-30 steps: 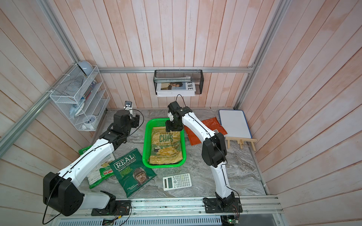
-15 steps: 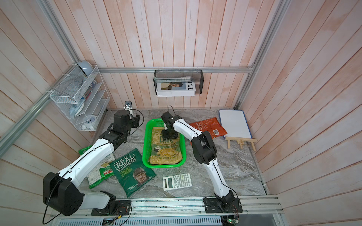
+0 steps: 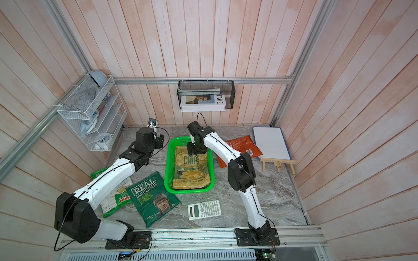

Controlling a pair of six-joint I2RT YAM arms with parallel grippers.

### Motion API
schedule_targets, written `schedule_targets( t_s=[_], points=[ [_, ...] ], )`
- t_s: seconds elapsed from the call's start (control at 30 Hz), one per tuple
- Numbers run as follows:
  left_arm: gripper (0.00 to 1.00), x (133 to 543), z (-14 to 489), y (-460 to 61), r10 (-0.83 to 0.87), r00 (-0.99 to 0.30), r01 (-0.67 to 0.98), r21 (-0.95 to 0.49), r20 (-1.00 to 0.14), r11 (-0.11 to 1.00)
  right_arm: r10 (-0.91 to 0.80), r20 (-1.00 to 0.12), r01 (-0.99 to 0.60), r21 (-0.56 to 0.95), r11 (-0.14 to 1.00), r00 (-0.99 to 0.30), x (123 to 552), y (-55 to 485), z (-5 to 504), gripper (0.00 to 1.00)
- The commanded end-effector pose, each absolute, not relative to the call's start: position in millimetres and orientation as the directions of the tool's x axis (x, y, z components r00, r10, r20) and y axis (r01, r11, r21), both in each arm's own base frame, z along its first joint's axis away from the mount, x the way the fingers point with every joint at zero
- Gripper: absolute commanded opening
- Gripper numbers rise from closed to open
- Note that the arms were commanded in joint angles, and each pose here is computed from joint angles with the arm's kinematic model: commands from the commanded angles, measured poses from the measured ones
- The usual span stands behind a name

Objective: Put the potato chips into the basket
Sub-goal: Place the potato chip in the basket, then adjust the basket at the center of the board.

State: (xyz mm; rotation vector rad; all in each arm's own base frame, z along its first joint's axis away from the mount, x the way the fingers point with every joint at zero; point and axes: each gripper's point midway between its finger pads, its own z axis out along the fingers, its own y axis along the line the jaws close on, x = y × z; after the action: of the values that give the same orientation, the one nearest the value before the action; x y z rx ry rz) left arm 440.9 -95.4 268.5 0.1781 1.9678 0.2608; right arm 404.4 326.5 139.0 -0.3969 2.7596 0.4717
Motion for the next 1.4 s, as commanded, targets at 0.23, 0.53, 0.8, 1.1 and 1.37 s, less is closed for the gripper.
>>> schedule_targets(
  t_s=[0.23, 0.53, 0.8, 1.1, 1.37],
  points=[
    [0.79, 418.5, 221.2, -89.9, 0.034, -0.667, -0.081, 0.119, -0.745, 0.99, 0.009, -0.493, -0.149, 0.28, 0.948, -0.87, 392.4, 231.9, 192.7, 0.59],
    [0.77, 295.4, 146.0, -99.2, -0.407, -0.816, -0.36, -0.191, -0.411, 0.913, 0.112, -0.597, -0.107, 0.32, 0.941, -0.795, 392.1, 216.4, 192.0, 0.59],
    [0.77, 203.8, 80.6, -112.4, -0.484, -0.836, -0.458, -0.156, -0.258, 0.875, 0.089, -0.602, -0.113, 0.29, 0.95, -0.794, 388.8, 201.4, 190.2, 0.59],
    [0.75, 174.7, 39.7, -104.0, -0.54, -0.808, -0.521, -0.144, -0.234, 0.841, 0.127, -0.607, -0.074, 0.295, 0.953, -0.785, 376.4, 179.1, 189.7, 0.59],
    [0.75, 238.8, 124.2, -131.6, -0.368, -0.803, -0.29, -0.232, -0.469, 0.928, 0.165, -0.578, -0.067, 0.359, 0.931, -0.799, 366.7, 184.9, 178.7, 0.59]
  ],
)
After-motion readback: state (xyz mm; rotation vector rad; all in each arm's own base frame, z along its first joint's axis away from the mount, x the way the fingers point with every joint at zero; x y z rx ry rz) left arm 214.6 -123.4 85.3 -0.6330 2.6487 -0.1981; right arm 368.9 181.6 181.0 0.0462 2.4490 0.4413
